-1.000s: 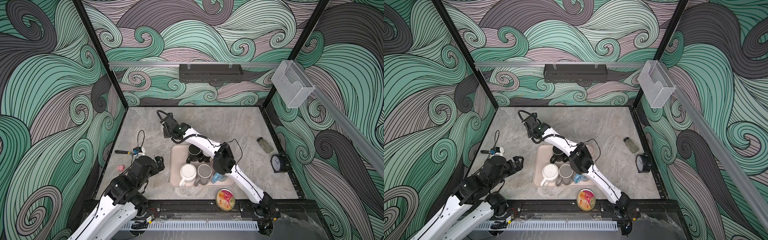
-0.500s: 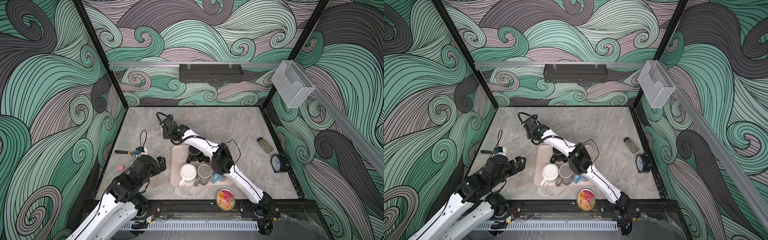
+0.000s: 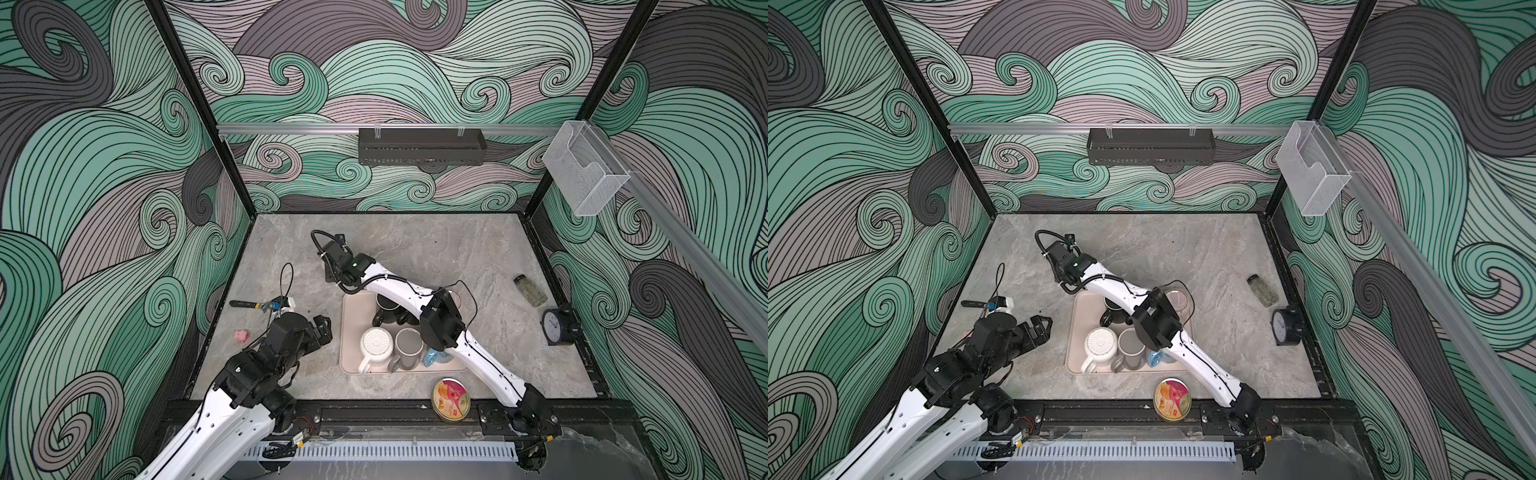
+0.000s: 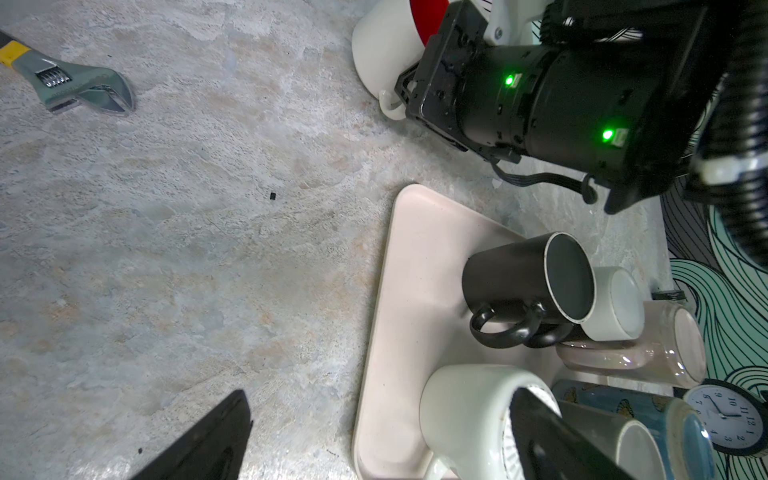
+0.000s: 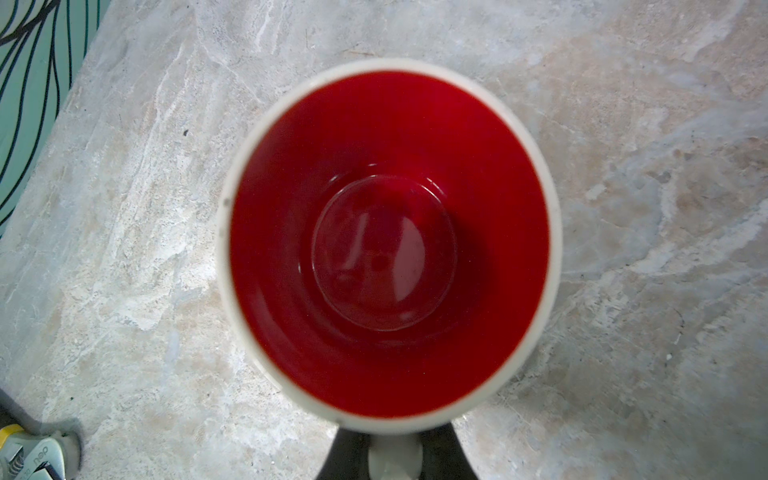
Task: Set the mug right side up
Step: 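Lower the upright mug onto the table beside the tray and open the right gripper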
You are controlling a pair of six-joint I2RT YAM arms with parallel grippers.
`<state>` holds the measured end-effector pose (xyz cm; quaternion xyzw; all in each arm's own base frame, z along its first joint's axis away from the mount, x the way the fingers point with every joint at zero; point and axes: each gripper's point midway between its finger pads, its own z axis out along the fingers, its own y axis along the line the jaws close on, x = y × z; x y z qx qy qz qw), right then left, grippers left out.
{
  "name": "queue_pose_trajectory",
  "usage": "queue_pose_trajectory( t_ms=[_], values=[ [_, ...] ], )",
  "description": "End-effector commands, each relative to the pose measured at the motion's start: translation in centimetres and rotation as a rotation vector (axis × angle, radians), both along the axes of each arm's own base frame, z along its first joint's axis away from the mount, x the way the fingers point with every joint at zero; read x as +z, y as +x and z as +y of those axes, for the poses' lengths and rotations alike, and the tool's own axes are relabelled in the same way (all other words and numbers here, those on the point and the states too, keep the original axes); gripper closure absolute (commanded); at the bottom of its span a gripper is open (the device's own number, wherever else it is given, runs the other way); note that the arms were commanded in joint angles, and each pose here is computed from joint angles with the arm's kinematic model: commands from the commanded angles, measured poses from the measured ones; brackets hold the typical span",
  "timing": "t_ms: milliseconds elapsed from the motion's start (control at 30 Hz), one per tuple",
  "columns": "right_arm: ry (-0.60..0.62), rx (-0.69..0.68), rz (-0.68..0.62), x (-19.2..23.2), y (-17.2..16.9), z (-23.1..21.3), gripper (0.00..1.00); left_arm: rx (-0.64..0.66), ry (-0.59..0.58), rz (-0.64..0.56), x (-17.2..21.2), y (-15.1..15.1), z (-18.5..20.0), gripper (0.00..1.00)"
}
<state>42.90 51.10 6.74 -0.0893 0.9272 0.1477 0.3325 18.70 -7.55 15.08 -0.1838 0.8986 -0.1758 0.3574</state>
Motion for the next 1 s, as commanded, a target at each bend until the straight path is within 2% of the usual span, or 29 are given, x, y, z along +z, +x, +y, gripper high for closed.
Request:
queue_pose_trajectory(
  t_ms=[0, 300, 567, 967],
  values=[
    [0.077, -0.021, -0.048, 2.5, 0.5, 1.2, 1.0, 0.004, -0.014, -0.007, 0.2, 0.1, -0.1, 0.01],
    [0.144, -0.025, -0.015, 2.5, -0.1, 2.3, 0.88, -0.007, -0.011, -0.001, -0.1, 0.1, -0.3, 0.02],
    [0.156, -0.029, -0.007, 2.4, -0.4, 2.6, 0.75, -0.022, -0.008, 0.002, -0.3, -0.1, -0.3, 0.02],
    [0.201, -0.005, 0.014, 2.9, -1.1, 3.6, 0.73, -0.024, -0.009, -0.011, -0.3, -0.5, 0.0, 0.02]
  ],
)
